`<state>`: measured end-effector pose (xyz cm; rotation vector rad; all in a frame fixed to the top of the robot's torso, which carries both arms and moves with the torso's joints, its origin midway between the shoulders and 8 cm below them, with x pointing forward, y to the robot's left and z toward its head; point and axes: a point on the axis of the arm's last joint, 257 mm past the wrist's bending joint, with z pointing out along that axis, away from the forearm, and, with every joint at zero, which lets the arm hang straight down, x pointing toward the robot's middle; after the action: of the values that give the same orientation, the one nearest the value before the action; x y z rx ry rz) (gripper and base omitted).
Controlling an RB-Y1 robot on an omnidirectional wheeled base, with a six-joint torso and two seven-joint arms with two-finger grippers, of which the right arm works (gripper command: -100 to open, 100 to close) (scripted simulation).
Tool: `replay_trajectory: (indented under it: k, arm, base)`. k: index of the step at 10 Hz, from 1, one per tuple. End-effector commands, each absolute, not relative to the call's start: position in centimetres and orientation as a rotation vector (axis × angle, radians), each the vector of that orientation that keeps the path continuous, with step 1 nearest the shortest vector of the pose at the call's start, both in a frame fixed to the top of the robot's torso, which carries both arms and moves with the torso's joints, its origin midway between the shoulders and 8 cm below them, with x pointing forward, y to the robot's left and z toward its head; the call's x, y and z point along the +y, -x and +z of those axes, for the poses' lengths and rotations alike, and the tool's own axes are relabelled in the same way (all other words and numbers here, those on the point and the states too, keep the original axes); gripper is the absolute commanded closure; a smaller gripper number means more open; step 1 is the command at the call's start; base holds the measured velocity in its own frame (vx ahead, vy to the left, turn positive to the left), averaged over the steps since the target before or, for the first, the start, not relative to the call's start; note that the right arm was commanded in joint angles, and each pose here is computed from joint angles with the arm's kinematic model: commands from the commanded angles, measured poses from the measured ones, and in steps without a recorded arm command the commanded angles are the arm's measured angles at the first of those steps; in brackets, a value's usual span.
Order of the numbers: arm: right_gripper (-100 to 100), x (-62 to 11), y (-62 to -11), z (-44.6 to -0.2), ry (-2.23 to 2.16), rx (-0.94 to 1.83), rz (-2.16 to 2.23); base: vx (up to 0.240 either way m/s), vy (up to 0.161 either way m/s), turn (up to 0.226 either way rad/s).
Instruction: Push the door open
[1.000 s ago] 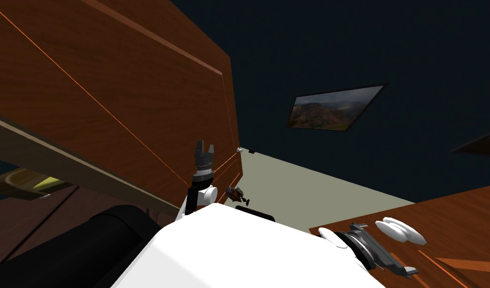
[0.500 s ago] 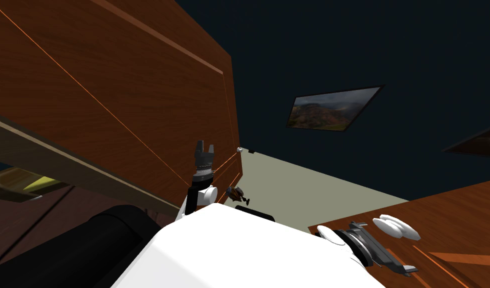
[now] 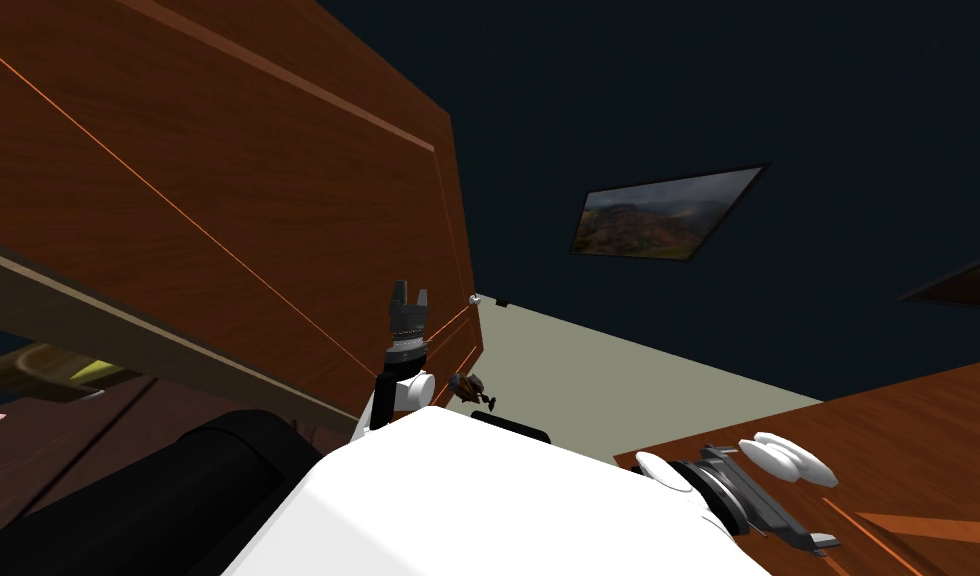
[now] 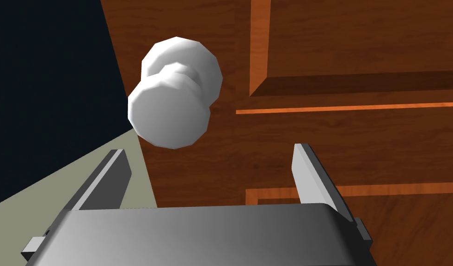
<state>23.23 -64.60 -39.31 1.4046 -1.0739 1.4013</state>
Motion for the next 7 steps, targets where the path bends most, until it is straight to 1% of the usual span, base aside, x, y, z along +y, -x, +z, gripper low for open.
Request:
replay_trajectory:
  k: [1,2,4,5,6,7]
  arm:
    - [-100,-64.64,-23.18,-39.30,-1.404,-1.074,1.401]
    - [-100,-64.64,-23.18,-39.30,-1.404,-1.074,1.401]
    - [-100,-64.73,-23.10,-39.28,-1.403,-1.074,1.401]
    - [-100,-64.73,-23.10,-39.28,-1.403,-1.074,1.401]
    - [-100,-64.73,-23.10,-39.28,-1.403,-1.074,1.401]
    - [-100,-64.73,-23.10,-39.28,-1.403,-1.074,1.401]
  base:
    - [-0.009,-0.028,0.021]
    - [0.045,0.003,-0.007]
    - [-0.029,-0.048,-0.009]
    - [0.015,0.002,0.054]
    - [-0.012,-0.038,-0.062]
    - [0.009,-0.005,0.039]
